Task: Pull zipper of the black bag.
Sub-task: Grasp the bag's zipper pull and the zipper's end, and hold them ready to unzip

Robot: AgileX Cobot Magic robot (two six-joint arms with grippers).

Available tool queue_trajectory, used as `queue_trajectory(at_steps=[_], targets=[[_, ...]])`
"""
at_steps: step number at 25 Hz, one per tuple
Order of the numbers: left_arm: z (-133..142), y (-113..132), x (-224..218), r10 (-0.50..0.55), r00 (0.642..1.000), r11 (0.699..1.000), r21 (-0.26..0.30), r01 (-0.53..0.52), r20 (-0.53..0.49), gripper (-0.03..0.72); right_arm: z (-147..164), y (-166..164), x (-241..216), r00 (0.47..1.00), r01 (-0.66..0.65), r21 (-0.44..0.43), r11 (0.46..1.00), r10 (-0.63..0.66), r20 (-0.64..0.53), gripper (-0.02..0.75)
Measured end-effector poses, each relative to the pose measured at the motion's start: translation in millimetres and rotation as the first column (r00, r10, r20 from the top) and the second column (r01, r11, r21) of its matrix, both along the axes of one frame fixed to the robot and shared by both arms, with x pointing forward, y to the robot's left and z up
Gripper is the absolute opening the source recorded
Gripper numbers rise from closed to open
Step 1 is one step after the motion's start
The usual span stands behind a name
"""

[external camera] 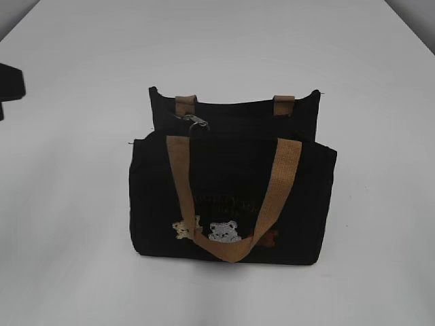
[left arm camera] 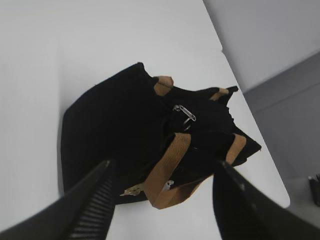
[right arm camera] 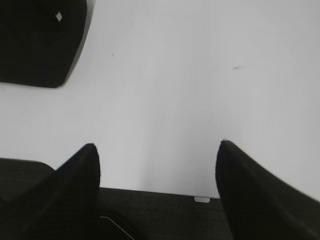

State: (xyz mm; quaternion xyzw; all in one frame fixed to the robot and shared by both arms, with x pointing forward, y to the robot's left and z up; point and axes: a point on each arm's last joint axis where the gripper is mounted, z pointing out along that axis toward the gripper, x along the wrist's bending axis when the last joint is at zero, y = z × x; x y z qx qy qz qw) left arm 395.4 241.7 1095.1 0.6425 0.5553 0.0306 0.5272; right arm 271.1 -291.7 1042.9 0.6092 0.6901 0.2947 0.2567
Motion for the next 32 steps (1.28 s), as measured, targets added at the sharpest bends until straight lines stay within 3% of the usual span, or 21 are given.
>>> queue_trajectory(at_steps=[5, 13, 25, 32], targets=[[-12.1, -8.0, 49.5, -0.126, 0.985, 0.991, 0.025, 0.13, -0.119, 0.471, 14.5, 5.2, 18.3, 0.995, -0.095, -0.02, 0.995, 0.095, 0.006, 0.557], [-34.3, -50.8, 108.8, -0.279, 0.932, 0.954, 0.042, 0.296, -0.232, 0.471, 42.7, 20.2, 55.9, 0.97, -0.242, -0.02, 0.97, 0.243, 0.027, 0.557], [-63.1, -89.7, 153.7, -0.295, 0.867, 0.947, 0.001, 0.322, -0.401, 0.452, 56.0, 54.2, 117.9, 0.894, -0.448, -0.074, 0.891, 0.446, -0.043, 0.557], [-63.9, -99.5, 165.1, -0.282, 0.878, 0.951, 0.007, 0.308, -0.388, 0.403, 55.9, 99.2, 160.3, 0.802, -0.593, -0.121, 0.796, 0.597, -0.001, 0.557]])
